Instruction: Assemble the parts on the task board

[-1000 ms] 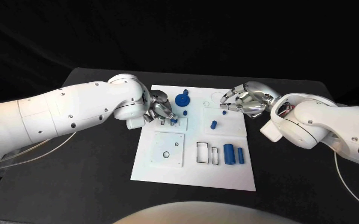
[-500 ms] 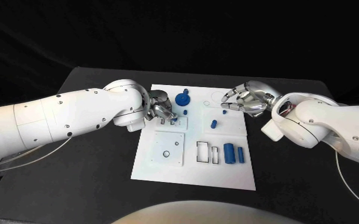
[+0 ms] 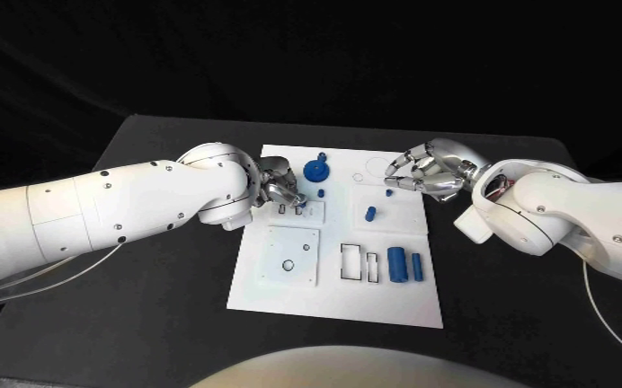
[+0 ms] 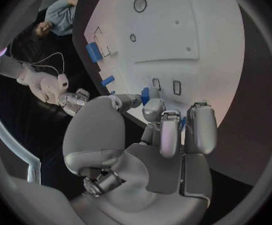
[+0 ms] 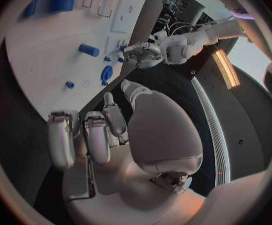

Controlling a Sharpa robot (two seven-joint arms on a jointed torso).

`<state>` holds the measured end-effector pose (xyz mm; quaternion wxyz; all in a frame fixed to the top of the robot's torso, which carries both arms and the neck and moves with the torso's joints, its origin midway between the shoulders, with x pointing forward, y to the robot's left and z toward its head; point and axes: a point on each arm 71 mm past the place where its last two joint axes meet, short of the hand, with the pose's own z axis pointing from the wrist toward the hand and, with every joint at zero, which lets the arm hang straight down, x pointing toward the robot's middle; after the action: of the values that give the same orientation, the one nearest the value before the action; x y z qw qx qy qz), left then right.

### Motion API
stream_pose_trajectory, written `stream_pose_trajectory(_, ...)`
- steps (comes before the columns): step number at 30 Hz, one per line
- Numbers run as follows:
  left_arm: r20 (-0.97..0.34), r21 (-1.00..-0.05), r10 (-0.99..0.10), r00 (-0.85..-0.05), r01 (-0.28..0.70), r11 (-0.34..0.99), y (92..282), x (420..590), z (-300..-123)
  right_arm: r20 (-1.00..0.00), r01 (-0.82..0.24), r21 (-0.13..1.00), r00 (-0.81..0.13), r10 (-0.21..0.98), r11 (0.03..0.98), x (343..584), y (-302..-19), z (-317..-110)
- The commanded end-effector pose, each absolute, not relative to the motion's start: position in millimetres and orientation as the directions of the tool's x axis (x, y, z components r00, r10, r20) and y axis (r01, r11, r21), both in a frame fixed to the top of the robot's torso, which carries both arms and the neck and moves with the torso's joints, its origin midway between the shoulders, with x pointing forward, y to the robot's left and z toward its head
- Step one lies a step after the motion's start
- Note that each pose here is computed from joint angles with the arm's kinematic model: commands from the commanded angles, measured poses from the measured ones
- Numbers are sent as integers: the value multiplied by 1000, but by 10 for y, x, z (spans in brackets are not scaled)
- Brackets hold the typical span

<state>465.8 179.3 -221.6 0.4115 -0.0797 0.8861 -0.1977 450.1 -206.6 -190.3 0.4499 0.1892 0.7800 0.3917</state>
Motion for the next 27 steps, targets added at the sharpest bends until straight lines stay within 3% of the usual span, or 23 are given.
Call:
stream_pose_trajectory(1, -704, -390, -284, -651, 21, 920, 1790, 4654, -2226, -561, -67, 774, -535, 632, 630, 4494, -2059, -1910)
stream_pose_trajectory(27, -692, -330, -225, -686, 23, 944, 1765, 4649, -2269, -562, -69, 774, -535, 631, 630, 4490, -2059, -1908)
